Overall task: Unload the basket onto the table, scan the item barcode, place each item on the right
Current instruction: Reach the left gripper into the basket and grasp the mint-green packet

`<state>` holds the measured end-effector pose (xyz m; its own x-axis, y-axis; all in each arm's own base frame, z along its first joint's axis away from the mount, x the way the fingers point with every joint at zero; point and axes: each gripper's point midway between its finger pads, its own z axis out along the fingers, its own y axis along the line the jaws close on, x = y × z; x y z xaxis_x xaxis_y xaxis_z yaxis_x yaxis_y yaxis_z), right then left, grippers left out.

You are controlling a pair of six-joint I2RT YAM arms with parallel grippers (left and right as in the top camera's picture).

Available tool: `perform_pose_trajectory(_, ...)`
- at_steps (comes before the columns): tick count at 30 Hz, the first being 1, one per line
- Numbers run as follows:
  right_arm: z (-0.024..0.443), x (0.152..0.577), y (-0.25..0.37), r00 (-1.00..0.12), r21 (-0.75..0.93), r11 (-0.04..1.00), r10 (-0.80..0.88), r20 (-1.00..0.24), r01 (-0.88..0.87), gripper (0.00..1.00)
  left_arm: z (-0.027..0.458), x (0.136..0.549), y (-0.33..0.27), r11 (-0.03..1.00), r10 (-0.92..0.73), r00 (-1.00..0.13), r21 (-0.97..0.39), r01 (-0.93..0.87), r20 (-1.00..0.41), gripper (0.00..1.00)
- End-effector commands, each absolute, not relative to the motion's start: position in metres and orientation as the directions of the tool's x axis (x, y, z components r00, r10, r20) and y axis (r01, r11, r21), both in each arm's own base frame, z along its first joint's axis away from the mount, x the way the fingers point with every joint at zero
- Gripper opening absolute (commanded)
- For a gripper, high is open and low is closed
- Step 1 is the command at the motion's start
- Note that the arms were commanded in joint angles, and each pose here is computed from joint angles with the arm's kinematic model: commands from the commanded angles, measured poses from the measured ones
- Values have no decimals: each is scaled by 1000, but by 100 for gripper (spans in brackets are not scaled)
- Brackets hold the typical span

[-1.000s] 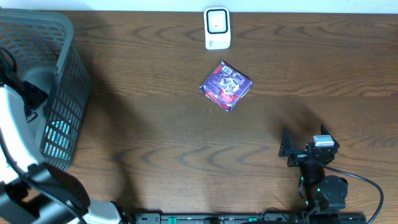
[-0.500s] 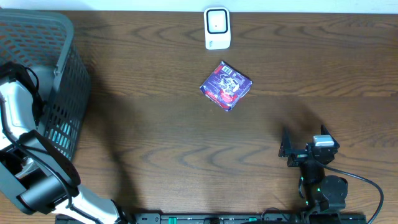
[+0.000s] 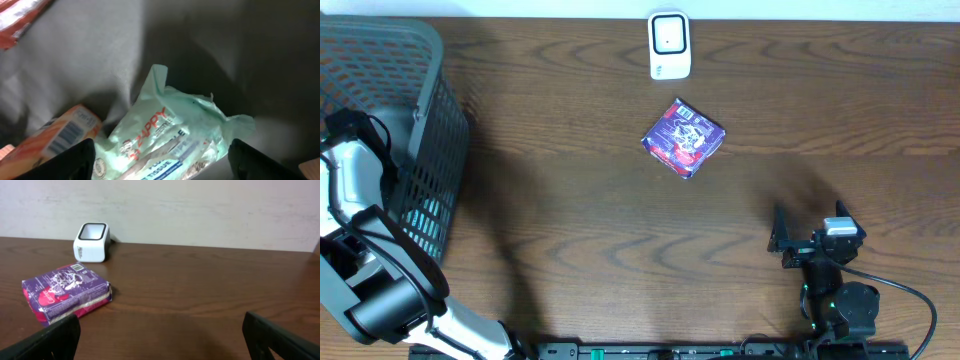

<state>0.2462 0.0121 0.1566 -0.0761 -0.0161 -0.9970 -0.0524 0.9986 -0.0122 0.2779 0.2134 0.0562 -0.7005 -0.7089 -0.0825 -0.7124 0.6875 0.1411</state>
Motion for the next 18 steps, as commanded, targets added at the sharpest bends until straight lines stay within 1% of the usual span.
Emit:
perform_pose_trajectory(1,156,246,11,-78,-23,998,-27,-997,-52,99,46,279,207,713,-689,-722,123,-691,-61,75)
perform_pose_trajectory(3,156,246,11,-78,-22,998,-26,-997,-52,99,46,281,209,712,-689,-721,121,-692,-71,64)
perform_pose_trajectory(4,156,246,11,-78,-23,998,-27,-997,-52,99,46,282,209,712,-689,-721,120,-692,-74,63)
perform_pose_trajectory(12,156,246,11,-78,-23,998,-27,-997,-52,99,20,272,203,713,-690,-722,126,-690,-46,63)
perform_pose_trajectory(18,156,246,11,-78,-22,998,-26,-997,-52,99,9,269,201,714,-691,-723,130,-687,-26,64)
